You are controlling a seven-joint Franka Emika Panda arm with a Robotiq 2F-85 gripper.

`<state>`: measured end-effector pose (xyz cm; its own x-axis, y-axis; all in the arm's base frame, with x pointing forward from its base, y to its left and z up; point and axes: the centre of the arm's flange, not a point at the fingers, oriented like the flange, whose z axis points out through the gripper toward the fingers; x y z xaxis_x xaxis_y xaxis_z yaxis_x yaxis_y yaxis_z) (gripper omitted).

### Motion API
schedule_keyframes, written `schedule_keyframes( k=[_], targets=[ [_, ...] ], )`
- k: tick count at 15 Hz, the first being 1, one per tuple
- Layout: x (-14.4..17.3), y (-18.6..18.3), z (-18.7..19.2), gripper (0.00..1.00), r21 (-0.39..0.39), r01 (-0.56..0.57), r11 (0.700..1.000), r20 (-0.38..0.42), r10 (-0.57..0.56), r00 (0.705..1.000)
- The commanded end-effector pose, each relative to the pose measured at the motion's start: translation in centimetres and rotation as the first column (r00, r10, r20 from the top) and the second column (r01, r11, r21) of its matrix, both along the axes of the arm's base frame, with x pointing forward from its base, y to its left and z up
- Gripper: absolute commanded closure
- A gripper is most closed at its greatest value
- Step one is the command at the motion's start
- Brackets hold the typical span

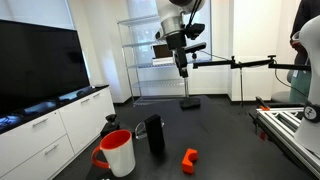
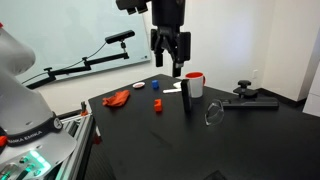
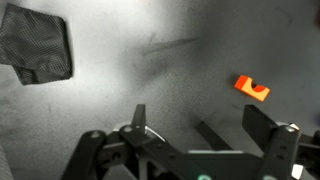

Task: Pick up the orange black and place in inside the mug

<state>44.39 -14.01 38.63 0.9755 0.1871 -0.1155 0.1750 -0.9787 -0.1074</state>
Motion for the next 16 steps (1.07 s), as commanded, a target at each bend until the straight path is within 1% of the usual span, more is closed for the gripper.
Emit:
schedule_keyframes(
  k=[1, 4, 6, 8, 10, 12, 14, 16],
  targets=[
    [-0.6, 0.1, -0.3, 0.00, 0.021, -0.172, 0.985, 0.018, 0.172, 0.985],
    [-1.4, 0.6, -0.9, 0.00, 0.021, -0.310, 0.951, 0.018, 0.309, 0.951],
    [-1.5, 0.6, -1.1, 0.00, 0.013, -0.396, 0.918, 0.015, 0.396, 0.918],
    [-1.5, 0.3, -1.2, 0.00, -0.012, -0.478, 0.879, 0.002, 0.478, 0.879],
    [-1.4, -0.2, -1.2, 0.00, -0.028, -0.555, 0.831, -0.013, 0.555, 0.832],
    [-1.1, -0.7, -1.6, 0.00, -0.051, -0.627, 0.777, -0.028, 0.626, 0.779],
    [-0.9, -0.3, -1.9, 0.00, -0.081, -0.690, 0.719, -0.041, 0.690, 0.723],
    [-0.6, 1.2, -2.4, 0.00, -0.109, -0.747, 0.656, -0.043, 0.748, 0.662]
  ],
)
